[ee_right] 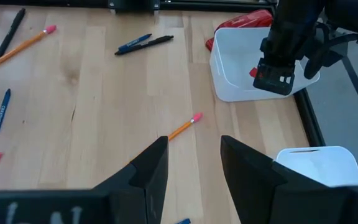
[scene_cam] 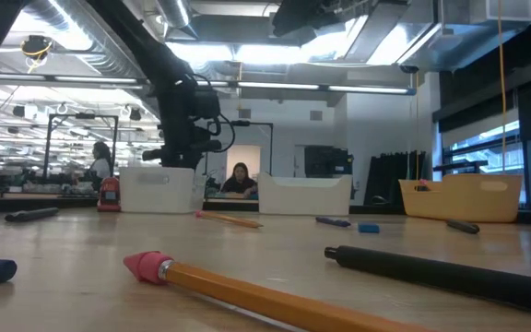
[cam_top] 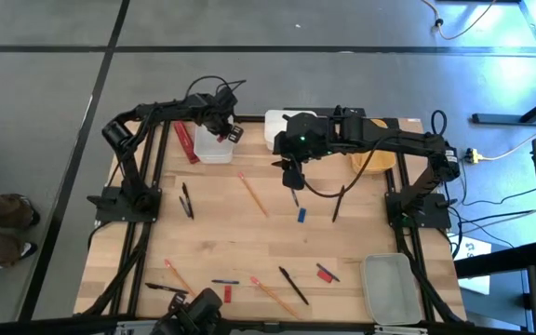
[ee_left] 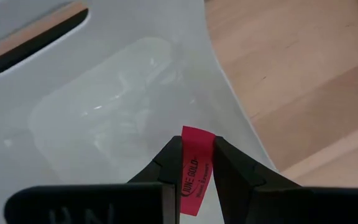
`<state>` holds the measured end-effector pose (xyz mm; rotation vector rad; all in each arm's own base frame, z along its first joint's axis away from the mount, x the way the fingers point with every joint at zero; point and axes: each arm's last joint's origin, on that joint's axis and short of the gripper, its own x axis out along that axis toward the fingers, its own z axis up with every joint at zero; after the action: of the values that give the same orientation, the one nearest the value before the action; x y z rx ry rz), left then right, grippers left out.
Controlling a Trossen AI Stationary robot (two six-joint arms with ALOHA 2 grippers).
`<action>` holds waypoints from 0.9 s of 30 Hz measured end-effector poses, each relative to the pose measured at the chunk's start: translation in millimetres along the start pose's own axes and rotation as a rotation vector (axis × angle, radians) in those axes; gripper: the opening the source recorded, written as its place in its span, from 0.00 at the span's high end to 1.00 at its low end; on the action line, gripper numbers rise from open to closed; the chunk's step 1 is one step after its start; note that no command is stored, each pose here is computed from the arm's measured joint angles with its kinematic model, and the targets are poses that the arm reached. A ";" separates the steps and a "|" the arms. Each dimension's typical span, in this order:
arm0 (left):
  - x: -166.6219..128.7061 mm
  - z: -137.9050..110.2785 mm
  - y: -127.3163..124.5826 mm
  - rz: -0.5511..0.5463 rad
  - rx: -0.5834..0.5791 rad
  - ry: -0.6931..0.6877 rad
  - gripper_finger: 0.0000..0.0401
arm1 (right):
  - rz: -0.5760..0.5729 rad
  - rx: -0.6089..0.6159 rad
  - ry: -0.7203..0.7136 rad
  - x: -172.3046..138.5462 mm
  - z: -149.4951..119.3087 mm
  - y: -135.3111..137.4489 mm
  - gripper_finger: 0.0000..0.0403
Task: Sort crayons/erasers/pens/pencils in bins
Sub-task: Put the top red eraser into the left white bin, then put the blue crayon into the right white bin
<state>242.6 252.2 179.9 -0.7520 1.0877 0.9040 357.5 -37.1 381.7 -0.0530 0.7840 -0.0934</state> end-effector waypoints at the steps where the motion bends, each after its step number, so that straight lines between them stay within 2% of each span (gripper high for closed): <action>1: 0.0 -0.1 -0.2 0.000 -0.008 0.000 0.86 | 0.000 0.001 0.000 0.0 0.0 0.0 0.63; 7: -0.1 0.1 0.1 0.006 -0.051 -0.003 0.84 | 0.000 0.001 0.001 0.1 -0.1 0.0 0.63; 16: -0.1 0.4 1.2 0.020 -0.053 -0.007 0.66 | 0.000 -0.001 0.001 0.1 -0.2 0.0 0.63; 20: -0.2 0.4 1.2 0.020 -0.044 -0.007 0.62 | 0.000 0.001 0.002 0.2 -0.2 0.0 0.63; 23: -7.9 -1.9 1.6 0.011 -0.042 0.002 0.61 | 0.000 0.000 0.002 0.2 -0.3 0.0 0.63; 27: -31.4 -7.4 -0.4 0.005 0.025 -0.013 0.62 | 0.000 0.000 0.002 0.2 -0.3 0.0 0.63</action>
<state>233.8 238.2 207.6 -0.7221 1.0885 0.8971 357.4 -37.1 381.3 -0.0532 0.7859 -0.0936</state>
